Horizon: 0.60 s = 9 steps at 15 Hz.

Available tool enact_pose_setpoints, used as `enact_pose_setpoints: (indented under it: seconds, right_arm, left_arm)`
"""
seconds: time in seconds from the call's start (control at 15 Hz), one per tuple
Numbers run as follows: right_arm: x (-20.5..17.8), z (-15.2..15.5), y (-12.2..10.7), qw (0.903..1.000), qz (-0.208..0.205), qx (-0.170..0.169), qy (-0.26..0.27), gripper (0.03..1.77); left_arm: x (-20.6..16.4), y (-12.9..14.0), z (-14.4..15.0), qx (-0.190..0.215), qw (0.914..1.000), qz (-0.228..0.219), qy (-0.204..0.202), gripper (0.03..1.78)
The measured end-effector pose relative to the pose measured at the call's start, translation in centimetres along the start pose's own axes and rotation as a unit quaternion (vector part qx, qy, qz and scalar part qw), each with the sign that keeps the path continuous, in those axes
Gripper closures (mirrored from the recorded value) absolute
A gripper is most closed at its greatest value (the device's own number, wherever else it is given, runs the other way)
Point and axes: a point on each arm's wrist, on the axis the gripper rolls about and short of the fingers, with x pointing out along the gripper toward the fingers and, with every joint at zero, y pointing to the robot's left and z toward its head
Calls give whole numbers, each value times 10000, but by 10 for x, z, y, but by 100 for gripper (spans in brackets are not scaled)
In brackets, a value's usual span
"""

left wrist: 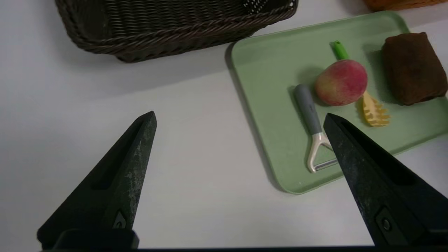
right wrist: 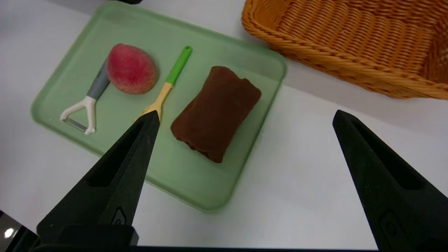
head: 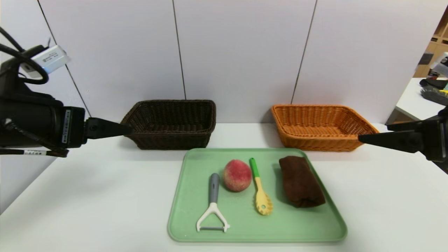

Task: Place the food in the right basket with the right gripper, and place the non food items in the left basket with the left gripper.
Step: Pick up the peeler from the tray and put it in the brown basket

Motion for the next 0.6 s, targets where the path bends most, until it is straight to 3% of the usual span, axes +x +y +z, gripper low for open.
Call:
enact_pose_setpoints:
  seconds: [0.27, 0.6]
  right_arm:
    - [16, 4, 6, 9996, 220, -59, 185, 9]
    - [30, 7, 3, 9992, 238, 165, 292, 9]
  left_arm:
    - [39, -41, 0, 67, 9964, -658, 526, 12]
    - [96, -93, 1, -827, 9932, 13, 823, 12]
